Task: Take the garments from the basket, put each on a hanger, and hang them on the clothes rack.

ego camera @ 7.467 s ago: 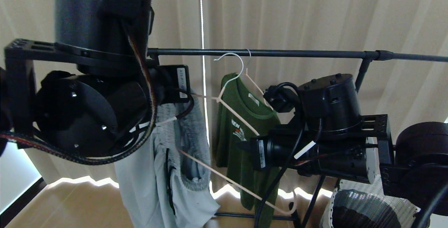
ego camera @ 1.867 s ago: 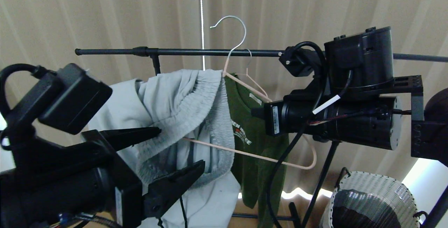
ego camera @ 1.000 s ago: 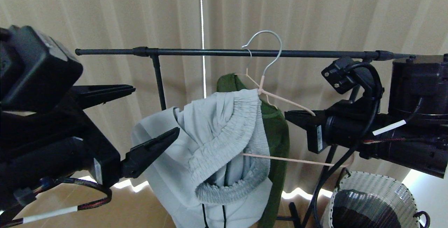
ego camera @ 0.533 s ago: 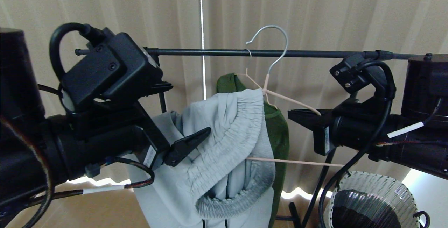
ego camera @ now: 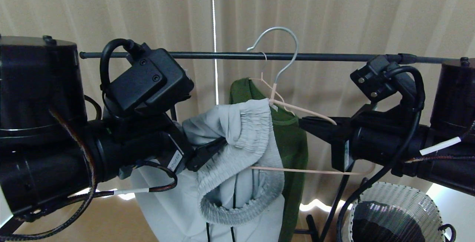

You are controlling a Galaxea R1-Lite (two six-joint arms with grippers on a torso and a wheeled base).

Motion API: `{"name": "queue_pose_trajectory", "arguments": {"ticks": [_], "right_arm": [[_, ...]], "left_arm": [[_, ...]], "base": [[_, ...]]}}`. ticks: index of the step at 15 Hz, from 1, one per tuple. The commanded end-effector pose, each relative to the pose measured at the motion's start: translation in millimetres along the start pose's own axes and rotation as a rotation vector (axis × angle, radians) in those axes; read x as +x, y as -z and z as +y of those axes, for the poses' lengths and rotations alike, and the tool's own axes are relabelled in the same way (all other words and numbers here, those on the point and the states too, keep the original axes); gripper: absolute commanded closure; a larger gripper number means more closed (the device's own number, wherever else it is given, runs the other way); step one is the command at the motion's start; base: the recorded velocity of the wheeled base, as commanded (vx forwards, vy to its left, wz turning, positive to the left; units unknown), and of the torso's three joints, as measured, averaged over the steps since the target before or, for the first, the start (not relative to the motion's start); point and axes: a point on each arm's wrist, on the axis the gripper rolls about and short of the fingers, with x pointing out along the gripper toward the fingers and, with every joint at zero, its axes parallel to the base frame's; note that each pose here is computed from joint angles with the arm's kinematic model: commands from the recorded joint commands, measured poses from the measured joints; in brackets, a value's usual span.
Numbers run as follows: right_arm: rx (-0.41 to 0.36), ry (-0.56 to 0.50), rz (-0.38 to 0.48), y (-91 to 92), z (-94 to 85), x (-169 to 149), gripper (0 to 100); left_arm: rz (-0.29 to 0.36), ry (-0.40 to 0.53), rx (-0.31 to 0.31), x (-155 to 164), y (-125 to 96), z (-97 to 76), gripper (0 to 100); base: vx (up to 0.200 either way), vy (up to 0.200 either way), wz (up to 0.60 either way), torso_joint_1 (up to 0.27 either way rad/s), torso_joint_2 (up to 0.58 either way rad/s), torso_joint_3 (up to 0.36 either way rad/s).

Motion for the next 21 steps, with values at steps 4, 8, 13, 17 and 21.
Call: {"name": "queue_pose_trajectory", "arguments": {"ticks": [4, 8, 13, 17, 21], "right_arm": [[-0.011, -0.016, 0.006, 4.4, 1.3, -0.4, 100], [-0.011, -0.016, 0.009, 5.3, 1.3, -0.4, 100], [-0.011, -0.016, 0.001, 3.3, 1.2, -0.4, 100], [-0.013, -0.014, 0.009, 5.3, 0.9, -0.4, 100], [-0.023, -0.013, 0.012, 6.4, 0.9, -1.7, 0]], "left_arm": [[0.005, 0.003, 0.001, 1.3, 1.0, -0.9, 0], [0.009, 0.005, 0.002, 1.0, 2.4, -1.6, 100], [0.009, 0.005, 0.002, 0.1, 2.7, -1.6, 100], [0.015, -0.002, 0.001, 0.4, 8.9, -4.3, 100], [0.033, -0.082, -0.012, 1.5, 12.9, 1.9, 100]], "base": [[0.000, 0.000, 0.00, 0.000, 0.00, 0.000], [0.000, 0.000, 0.00, 0.000, 0.00, 0.000], [0.000, 0.000, 0.00, 0.000, 0.00, 0.000], [0.000, 0.000, 0.00, 0.000, 0.00, 0.000], [0.000, 0.000, 0.00, 0.000, 0.00, 0.000]]}}
